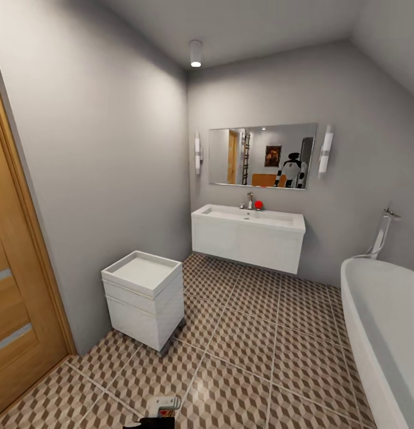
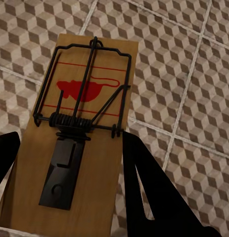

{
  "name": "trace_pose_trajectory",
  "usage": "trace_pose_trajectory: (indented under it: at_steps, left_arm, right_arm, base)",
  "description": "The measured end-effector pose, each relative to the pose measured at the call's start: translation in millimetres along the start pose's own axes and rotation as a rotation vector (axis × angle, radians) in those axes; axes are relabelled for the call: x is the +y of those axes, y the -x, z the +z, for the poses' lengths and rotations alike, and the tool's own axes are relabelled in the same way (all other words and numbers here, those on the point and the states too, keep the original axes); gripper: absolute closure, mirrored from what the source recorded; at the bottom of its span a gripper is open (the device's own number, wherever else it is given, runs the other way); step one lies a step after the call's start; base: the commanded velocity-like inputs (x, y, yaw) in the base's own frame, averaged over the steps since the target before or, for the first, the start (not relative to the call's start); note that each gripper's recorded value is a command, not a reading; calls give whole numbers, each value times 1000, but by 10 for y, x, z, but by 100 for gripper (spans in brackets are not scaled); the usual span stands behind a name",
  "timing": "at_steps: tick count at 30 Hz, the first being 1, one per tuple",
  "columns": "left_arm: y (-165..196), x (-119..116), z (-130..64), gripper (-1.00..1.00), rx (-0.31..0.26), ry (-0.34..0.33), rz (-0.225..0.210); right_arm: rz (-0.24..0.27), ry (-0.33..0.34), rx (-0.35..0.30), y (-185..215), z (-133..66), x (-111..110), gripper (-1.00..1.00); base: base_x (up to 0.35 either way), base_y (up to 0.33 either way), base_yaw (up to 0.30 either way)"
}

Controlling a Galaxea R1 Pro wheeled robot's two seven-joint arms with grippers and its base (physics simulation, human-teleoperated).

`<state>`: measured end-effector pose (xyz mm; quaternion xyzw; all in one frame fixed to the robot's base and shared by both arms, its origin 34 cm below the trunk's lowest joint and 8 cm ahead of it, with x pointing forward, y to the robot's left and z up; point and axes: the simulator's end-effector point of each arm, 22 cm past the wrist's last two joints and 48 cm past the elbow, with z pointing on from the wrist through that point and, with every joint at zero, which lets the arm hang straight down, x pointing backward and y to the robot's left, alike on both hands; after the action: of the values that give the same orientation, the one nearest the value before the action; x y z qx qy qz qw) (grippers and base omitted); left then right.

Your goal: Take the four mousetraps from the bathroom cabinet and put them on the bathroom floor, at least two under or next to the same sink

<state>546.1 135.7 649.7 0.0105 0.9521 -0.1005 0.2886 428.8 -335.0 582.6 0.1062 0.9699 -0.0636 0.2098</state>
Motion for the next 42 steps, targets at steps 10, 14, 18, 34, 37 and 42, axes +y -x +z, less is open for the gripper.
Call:
trace_pose_trajectory:
  at_steps: [10,14,18,34,37,42]
  left_arm:
    - [0,2,0,100,0,0,0]
    - [0,1,0,100,0,0,0]
    - [0,1,0,100,0,0,0]
    - [-4,3,2,100,1,0,0]
    - [-8,3,4,100,2,0,0]
    - [-34,7,15,100,8,1,-2]
  right_arm:
    - [2,-2,1,-1,1,-12,100]
    - [3,-1,6,-12,1,-10,100]
    - [3,-1,7,-16,0,-5,100]
    - [3,-1,12,-29,1,-6,100]
    - [3,-1,13,-30,3,-5,100]
    - [2,-4,17,-48,12,-24,100]
  base:
    - [0,0,-16]
    - [0,0,-186]
    - [0,0,-262]
    - [0,0,-105]
    - [0,0,-4]
    - [0,0,-1]
